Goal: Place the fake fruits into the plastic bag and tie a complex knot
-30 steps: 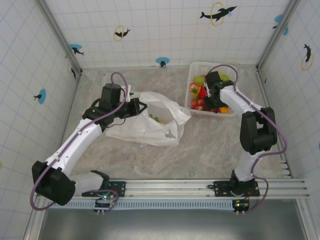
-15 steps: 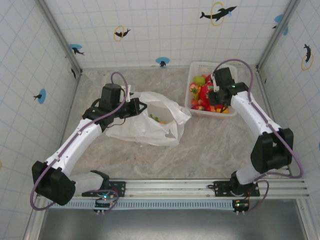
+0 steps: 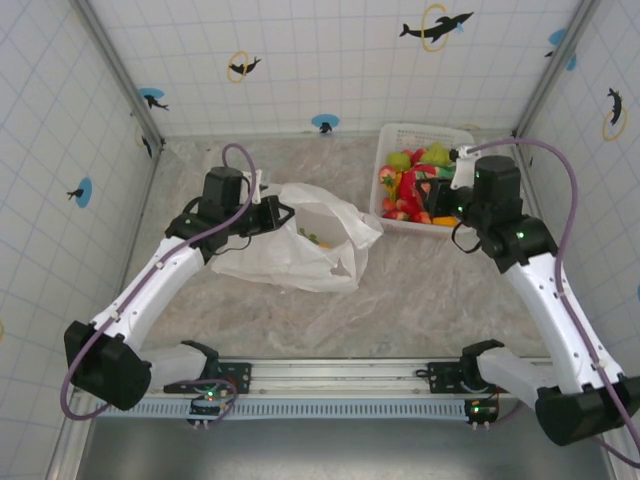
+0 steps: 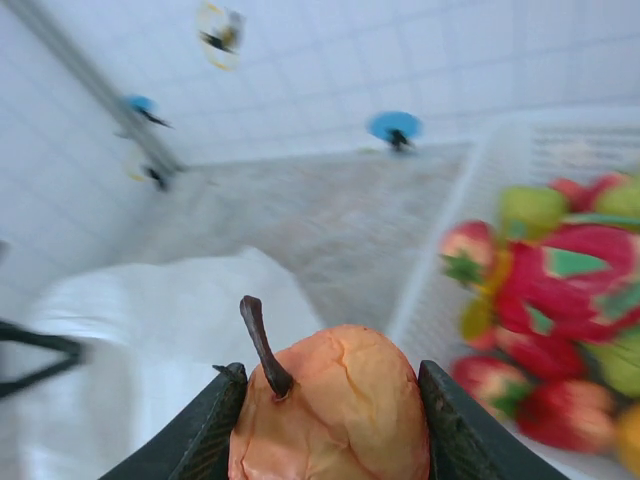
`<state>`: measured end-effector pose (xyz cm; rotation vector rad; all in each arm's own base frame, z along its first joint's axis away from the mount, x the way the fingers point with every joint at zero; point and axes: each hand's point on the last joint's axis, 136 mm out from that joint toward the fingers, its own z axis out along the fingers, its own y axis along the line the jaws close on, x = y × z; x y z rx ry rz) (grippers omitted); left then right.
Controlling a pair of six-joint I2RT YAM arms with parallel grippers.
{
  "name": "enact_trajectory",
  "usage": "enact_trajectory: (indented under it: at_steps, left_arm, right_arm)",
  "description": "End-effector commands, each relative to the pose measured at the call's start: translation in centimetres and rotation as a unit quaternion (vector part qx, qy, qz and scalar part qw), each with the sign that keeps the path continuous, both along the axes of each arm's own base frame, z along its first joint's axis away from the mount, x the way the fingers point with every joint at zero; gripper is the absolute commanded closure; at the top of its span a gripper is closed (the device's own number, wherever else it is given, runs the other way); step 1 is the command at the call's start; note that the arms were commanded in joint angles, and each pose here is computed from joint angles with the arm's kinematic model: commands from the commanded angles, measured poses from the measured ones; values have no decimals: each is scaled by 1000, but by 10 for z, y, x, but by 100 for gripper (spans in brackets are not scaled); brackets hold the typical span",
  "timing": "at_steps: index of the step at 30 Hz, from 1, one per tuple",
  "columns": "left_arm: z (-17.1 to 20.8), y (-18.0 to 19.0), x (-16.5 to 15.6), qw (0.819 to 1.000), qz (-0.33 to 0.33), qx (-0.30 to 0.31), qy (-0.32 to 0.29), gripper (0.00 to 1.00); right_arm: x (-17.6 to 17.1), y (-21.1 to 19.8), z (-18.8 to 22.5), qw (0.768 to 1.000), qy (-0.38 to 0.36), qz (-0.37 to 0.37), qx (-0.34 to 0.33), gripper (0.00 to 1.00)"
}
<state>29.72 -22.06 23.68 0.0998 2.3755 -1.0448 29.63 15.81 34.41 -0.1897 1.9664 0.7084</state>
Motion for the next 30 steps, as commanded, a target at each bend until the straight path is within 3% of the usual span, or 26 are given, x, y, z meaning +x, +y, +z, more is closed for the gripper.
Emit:
enact_trajectory:
  at_steps: [1, 10, 16, 30]
  left_arm:
    - [9, -5, 3, 1000, -17, -4, -18, 100]
    - [13, -6, 4, 1000, -17, -6, -20, 100]
    - [18, -7, 2, 999, -22, -9, -21, 100]
    - [24, -6, -4, 999, -28, -8, -26, 100]
  right_arm:
    - [-19, 42, 37, 991, -38, 81, 99, 55]
    - [-58, 145, 34, 969, -81, 198, 119, 56]
    - [-48, 178, -8, 976, -90, 182, 80, 56]
    - [-5, 212, -100, 988, -58, 142, 0, 56]
